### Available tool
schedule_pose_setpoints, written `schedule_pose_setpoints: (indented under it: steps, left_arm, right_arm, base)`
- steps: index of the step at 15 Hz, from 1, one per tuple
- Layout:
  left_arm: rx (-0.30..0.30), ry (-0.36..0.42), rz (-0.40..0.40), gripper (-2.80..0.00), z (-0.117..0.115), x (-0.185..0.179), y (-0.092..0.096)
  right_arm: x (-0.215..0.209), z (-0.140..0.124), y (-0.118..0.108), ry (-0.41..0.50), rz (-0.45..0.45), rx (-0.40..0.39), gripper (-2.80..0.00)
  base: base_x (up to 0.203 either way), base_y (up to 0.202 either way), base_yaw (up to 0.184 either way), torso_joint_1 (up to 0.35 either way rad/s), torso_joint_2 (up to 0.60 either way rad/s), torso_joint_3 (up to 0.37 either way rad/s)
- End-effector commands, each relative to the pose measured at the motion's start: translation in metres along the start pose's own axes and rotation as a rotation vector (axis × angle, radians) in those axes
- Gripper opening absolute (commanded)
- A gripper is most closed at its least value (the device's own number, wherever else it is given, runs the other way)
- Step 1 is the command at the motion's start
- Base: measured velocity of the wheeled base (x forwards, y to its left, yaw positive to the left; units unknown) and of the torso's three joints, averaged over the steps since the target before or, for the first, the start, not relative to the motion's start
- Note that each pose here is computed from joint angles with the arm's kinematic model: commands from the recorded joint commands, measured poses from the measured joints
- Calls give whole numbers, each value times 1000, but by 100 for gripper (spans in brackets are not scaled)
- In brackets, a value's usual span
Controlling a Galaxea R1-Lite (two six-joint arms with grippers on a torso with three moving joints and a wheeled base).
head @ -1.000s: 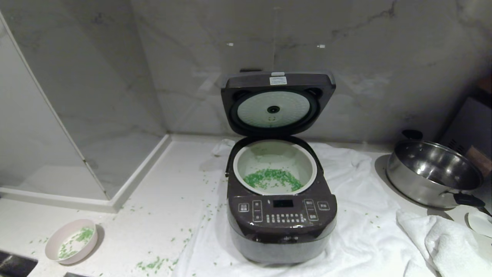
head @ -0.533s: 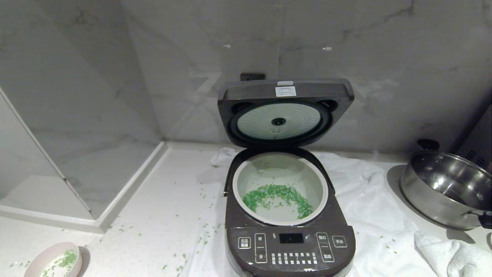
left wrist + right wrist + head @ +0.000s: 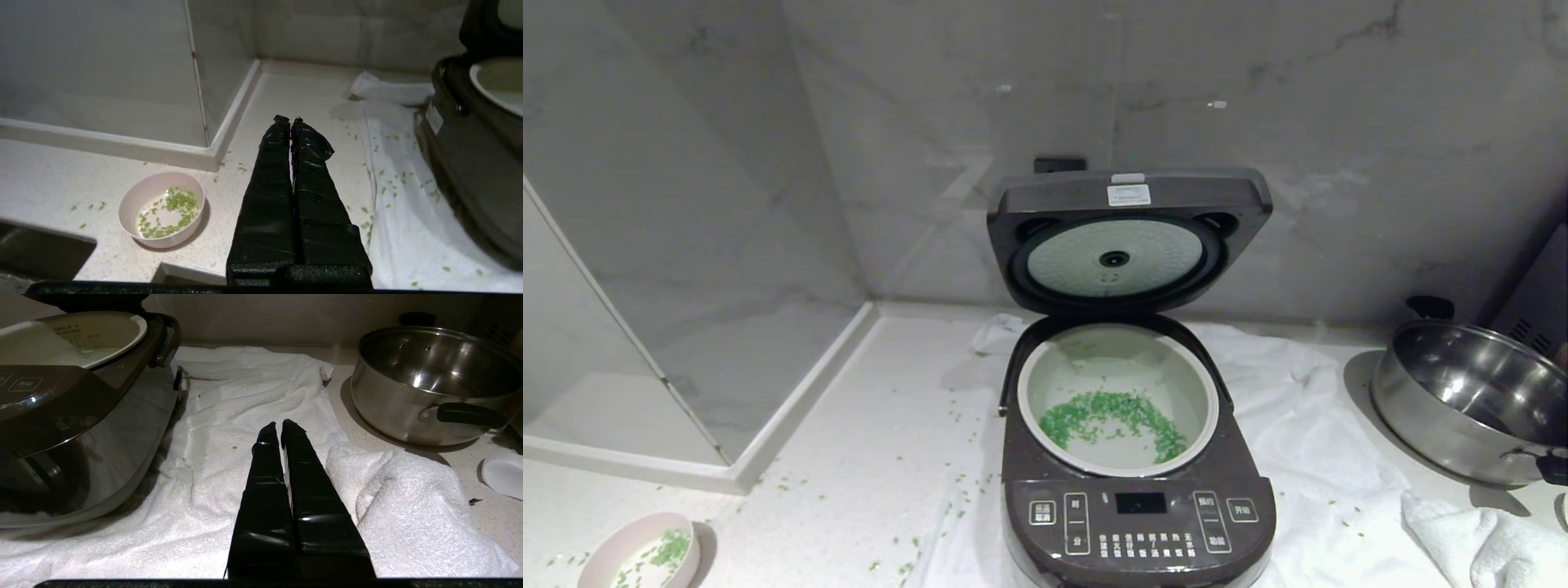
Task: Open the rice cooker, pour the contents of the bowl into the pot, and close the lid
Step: Pour the water from the bowl into the rice cooker
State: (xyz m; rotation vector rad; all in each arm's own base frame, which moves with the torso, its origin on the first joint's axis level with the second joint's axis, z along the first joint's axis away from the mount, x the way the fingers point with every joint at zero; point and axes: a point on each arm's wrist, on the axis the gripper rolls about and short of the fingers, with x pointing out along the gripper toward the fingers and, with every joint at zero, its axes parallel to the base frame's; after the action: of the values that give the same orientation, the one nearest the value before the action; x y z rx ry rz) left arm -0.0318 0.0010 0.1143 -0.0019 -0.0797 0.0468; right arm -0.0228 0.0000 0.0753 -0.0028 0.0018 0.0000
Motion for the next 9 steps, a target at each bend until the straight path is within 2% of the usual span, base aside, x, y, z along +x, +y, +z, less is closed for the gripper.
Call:
schedule_pose_setpoints:
  steps: [1, 5, 9]
  left_arm:
    - [-24, 77, 26, -280, 40, 15, 0]
    - [-14, 353, 165, -280, 52, 64, 1]
    - [18, 697, 310, -280, 34, 127, 8]
  right_arm:
    - [0, 0, 0, 1, 0, 0, -280]
    - [0, 0, 0, 1, 0, 0, -280]
    - [0, 0, 0, 1, 0, 0, -280]
  base:
    - [0, 0, 0, 0, 0, 0]
    - [0, 0, 0, 0, 0, 0]
    - [0, 0, 0, 0, 0, 0]
